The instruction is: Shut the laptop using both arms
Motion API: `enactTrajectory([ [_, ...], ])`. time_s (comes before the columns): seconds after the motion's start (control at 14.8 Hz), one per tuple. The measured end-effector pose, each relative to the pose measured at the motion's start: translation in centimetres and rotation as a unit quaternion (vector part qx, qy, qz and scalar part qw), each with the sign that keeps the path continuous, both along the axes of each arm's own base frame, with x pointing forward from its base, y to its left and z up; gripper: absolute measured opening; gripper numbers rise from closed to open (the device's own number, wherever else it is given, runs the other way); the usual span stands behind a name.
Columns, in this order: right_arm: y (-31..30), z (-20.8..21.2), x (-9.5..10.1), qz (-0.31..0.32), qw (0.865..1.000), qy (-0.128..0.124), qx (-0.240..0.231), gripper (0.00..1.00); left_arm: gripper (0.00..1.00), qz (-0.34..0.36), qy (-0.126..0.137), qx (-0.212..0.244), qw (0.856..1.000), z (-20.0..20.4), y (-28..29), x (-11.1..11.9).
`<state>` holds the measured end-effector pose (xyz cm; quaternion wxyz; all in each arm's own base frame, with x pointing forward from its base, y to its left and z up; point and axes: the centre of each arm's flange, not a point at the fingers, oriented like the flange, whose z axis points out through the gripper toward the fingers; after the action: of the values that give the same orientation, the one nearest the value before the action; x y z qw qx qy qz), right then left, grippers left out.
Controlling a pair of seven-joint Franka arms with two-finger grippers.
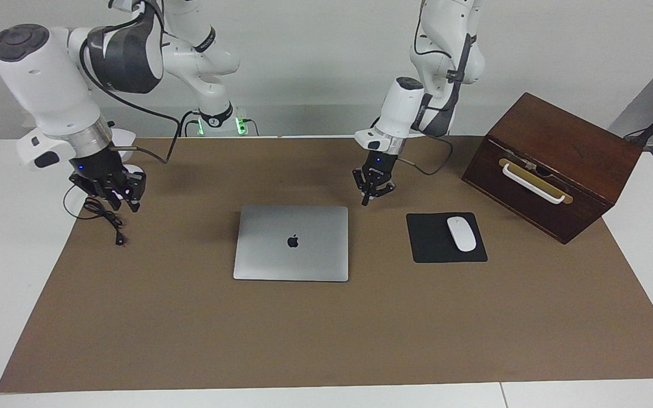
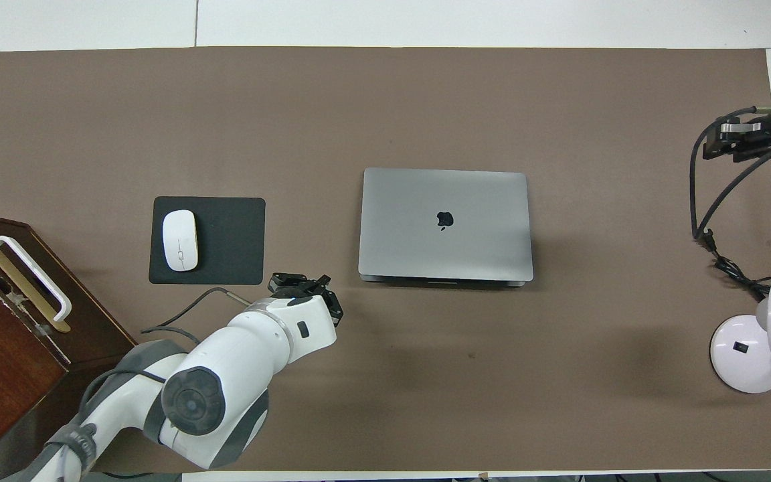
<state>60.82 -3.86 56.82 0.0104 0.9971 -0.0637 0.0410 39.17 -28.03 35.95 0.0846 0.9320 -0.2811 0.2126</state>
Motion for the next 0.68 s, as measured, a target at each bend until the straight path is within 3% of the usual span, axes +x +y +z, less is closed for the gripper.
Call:
enactTrajectory([
  [0.14, -0.4, -0.3, -0.9, -0.004, 1.0, 0.006, 0.001, 0.5, 0.01, 0.008, 0.026, 0.012, 1.0, 3.2, 1.4, 0.4],
  [0.2, -0.6, -0.5, -1.3, -0.005, 1.0, 0.01, 0.002, 0.5, 0.01, 0.012, 0.04, 0.02, 0.999, 4.9, 1.9, 0.8],
  [0.34, -0.7, -0.5, -2.2, -0.007, 1.0, 0.012, 0.003, 0.64, 0.01, 0.023, 0.067, 0.032, 0.997, 9.1, 2.8, 2.1],
  [0.61, -0.3, 3.0, -3.9, -0.004, 1.0, -0.017, 0.003, 0.8, 0.01, 0.041, 0.099, 0.048, 0.993, 15.2, 4.8, 4.5],
  [0.68, -0.2, 3.9, -4.4, -0.002, 1.0, -0.026, 0.003, 0.8, 0.01, 0.047, 0.106, 0.051, 0.992, 16.1, 5.4, 4.8],
])
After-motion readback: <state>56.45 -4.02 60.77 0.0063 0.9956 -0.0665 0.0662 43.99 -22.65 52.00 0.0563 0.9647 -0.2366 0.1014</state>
